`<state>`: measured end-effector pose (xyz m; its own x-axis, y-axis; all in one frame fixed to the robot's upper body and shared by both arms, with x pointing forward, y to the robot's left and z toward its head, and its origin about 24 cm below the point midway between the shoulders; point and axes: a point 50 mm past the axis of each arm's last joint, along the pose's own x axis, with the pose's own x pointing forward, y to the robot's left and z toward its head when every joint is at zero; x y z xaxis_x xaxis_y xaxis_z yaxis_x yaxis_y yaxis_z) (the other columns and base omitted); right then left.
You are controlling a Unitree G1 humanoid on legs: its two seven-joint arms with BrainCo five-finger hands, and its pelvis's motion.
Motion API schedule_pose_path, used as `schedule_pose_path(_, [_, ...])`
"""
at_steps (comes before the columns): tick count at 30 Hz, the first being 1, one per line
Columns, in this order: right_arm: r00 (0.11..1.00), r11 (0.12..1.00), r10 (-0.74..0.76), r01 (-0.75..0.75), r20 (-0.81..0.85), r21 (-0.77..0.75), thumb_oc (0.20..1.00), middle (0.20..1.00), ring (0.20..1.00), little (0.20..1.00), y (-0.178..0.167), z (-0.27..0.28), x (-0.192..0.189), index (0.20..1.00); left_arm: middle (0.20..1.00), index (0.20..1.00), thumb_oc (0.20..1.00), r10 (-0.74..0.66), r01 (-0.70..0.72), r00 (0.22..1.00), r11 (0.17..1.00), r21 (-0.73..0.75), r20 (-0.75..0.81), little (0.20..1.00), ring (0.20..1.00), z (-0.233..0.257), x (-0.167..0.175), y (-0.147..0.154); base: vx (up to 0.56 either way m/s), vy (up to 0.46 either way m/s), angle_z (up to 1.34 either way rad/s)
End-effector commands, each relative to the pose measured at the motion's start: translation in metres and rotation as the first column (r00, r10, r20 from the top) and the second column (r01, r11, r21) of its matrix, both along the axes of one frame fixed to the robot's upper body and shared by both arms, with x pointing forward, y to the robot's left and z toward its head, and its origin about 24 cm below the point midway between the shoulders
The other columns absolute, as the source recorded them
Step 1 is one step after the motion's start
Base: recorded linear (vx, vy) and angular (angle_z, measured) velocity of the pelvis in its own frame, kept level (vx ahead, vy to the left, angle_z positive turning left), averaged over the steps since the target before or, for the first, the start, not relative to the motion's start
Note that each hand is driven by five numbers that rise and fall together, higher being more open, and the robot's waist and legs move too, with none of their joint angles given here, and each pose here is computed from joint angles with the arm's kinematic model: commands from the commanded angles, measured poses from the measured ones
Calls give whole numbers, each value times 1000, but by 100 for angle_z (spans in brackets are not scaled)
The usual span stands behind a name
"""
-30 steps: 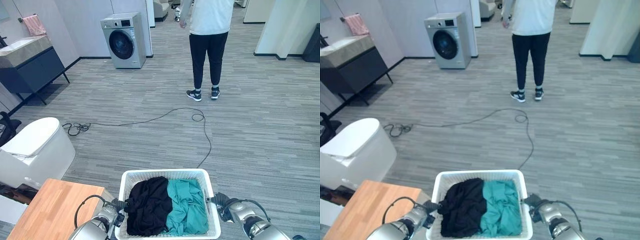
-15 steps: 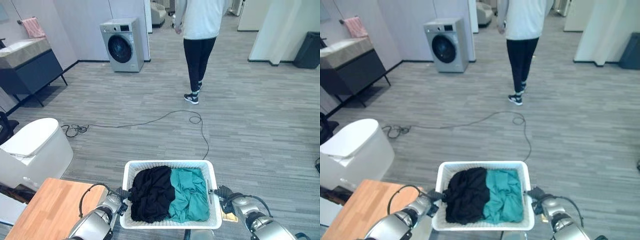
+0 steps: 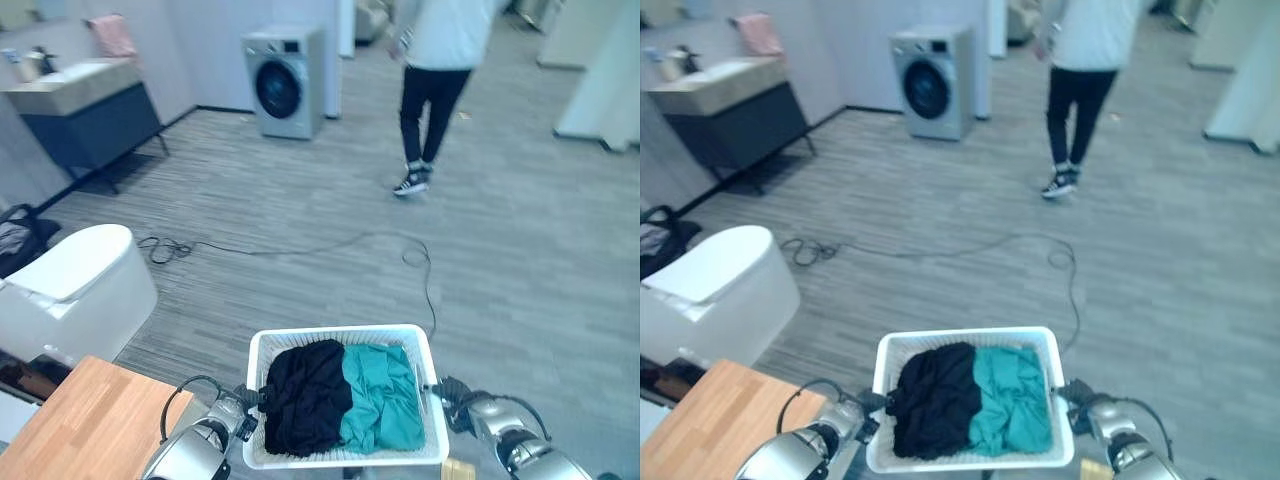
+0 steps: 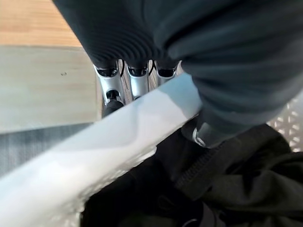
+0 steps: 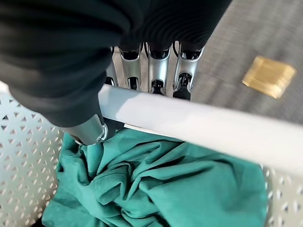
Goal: Grab the laundry basket,head to the washer,open it,put in the laundry and shut it.
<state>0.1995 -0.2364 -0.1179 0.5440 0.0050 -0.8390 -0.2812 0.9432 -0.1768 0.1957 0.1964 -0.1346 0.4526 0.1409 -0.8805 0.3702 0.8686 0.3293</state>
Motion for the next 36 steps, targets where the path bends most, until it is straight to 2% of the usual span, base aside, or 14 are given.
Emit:
schedule_pose_path(1, [1000, 999, 15, -14, -12, 47, 200, 200, 200, 200, 7, -2, 0, 200, 200, 200, 200, -6, 16, 992, 997, -79, 126, 200, 200, 19, 37, -14, 482, -106, -20])
schedule_pose_path(9, [999, 995, 36, -39, 32, 94, 200, 200, 200, 200, 20, 1, 8, 200, 200, 200, 200, -36, 46, 987, 997, -58, 158, 200, 200, 24, 42, -7, 394, 66, -27])
schedule_pose_path(14, [997, 987, 79, -75, -22, 138, 200, 200, 200, 200, 36, -7, 0, 200, 200, 200, 200, -36, 45, 991, 997, -62, 132, 200, 200, 18, 31, -1, 693, 294, -108])
schedule_pose_path(18, [994, 983, 105, -98, -41, 157, 200, 200, 200, 200, 48, -12, -4, 200, 200, 200, 200, -48, 55, 992, 997, -55, 118, 200, 200, 17, 31, -4, 818, 603, -48])
schedule_pose_path(23, [997, 986, 71, -67, -15, 155, 200, 200, 200, 200, 49, -8, 4, 200, 200, 200, 200, -94, 102, 988, 993, -58, 121, 200, 200, 17, 34, -17, 607, -10, 56])
schedule_pose_path(30, [995, 990, 44, -32, -89, 137, 200, 200, 200, 200, 34, -17, -19, 200, 200, 200, 200, -128, 136, 988, 987, -81, 90, 200, 200, 10, 24, -28, 453, -151, 89])
schedule_pose_path(36, [996, 993, 39, -31, -78, 111, 200, 200, 200, 200, 28, -16, -19, 200, 200, 200, 200, -113, 122, 989, 988, -93, 99, 200, 200, 11, 25, -28, 307, -283, 18])
